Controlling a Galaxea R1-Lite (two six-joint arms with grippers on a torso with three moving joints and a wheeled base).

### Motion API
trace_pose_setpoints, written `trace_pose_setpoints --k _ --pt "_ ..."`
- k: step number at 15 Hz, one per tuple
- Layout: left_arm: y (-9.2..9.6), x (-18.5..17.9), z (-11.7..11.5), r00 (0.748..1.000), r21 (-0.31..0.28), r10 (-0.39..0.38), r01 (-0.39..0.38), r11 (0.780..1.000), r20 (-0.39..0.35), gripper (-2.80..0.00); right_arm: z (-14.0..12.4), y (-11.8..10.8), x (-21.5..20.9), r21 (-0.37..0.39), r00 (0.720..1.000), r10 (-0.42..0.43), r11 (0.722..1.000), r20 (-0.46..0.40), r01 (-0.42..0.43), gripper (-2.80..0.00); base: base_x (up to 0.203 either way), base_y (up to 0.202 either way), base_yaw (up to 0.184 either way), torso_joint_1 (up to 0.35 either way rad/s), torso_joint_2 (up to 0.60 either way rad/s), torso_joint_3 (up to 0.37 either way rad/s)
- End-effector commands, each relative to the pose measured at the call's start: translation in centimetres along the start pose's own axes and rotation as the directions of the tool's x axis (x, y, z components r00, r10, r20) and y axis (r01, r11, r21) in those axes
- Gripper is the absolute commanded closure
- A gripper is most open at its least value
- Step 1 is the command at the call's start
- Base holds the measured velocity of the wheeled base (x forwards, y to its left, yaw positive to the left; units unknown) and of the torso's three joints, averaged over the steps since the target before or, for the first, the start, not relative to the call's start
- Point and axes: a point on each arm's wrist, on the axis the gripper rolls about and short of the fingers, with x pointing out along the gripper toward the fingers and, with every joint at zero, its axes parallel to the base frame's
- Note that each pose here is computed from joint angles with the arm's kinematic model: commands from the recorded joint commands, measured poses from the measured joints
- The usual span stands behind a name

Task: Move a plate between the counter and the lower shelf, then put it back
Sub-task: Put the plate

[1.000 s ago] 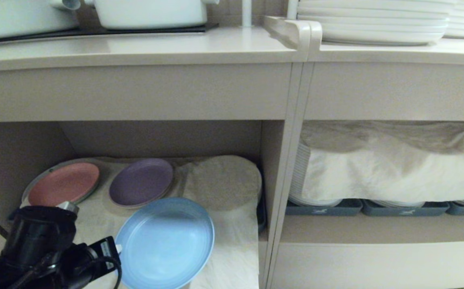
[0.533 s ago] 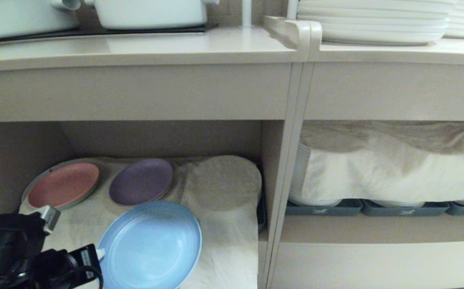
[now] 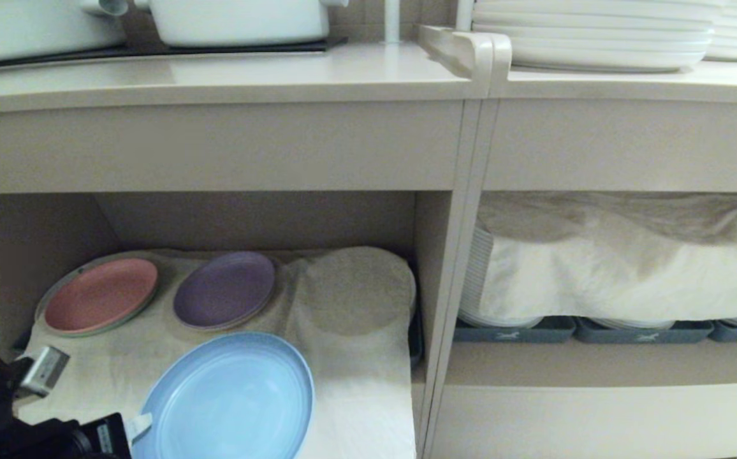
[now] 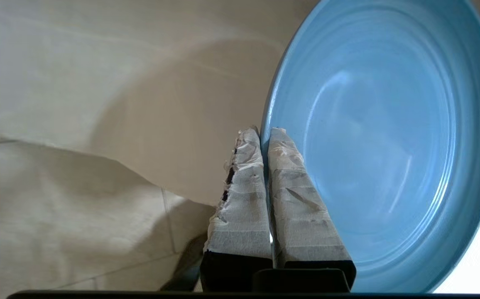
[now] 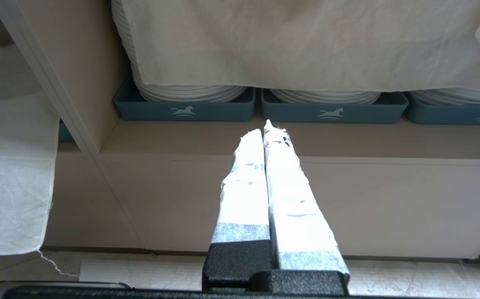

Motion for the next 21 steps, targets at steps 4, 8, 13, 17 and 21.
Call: trace_pose_setpoints --k 4,8,13,17,21 --pt "0.30 -0.30 -0.18 1.000 -0.021 -0.001 0.001 1.000 -0.012 0.00 0.00 0.00 0.00 0.001 1.000 0.000 1.000 0.000 0.000 0.00 0.000 0.000 0.000 0.000 0.00 0.000" --pt "0.35 -0.33 -0.31 1.000 -0.024 0.000 -0.001 1.000 -0.028 0.00 0.00 0.00 0.00 0.001 1.000 0.000 1.000 0.000 0.000 0.00 0.000 0.000 0.000 0.000 0.00 0.000" --pt "0.33 -0.33 -0.28 1.000 -0.026 0.000 0.000 1.000 -0.027 0.00 0.01 0.00 0.00 0.001 1.000 0.000 1.000 0.002 0.000 0.00 0.000 0.000 0.000 0.000 0.00 0.000" --pt "0.31 -0.31 -0.30 1.000 -0.023 -0.002 0.001 1.000 -0.030 0.00 0.00 0.00 0.00 0.001 1.000 0.000 1.000 0.001 0.000 0.00 0.000 0.000 0.000 0.000 0.00 0.000" --pt "0.32 -0.30 -0.33 1.000 -0.023 -0.001 0.001 1.000 -0.031 0.00 0.00 0.00 0.00 0.001 1.000 0.000 1.000 0.000 0.000 0.00 0.000 0.000 0.000 0.000 0.00 0.000"
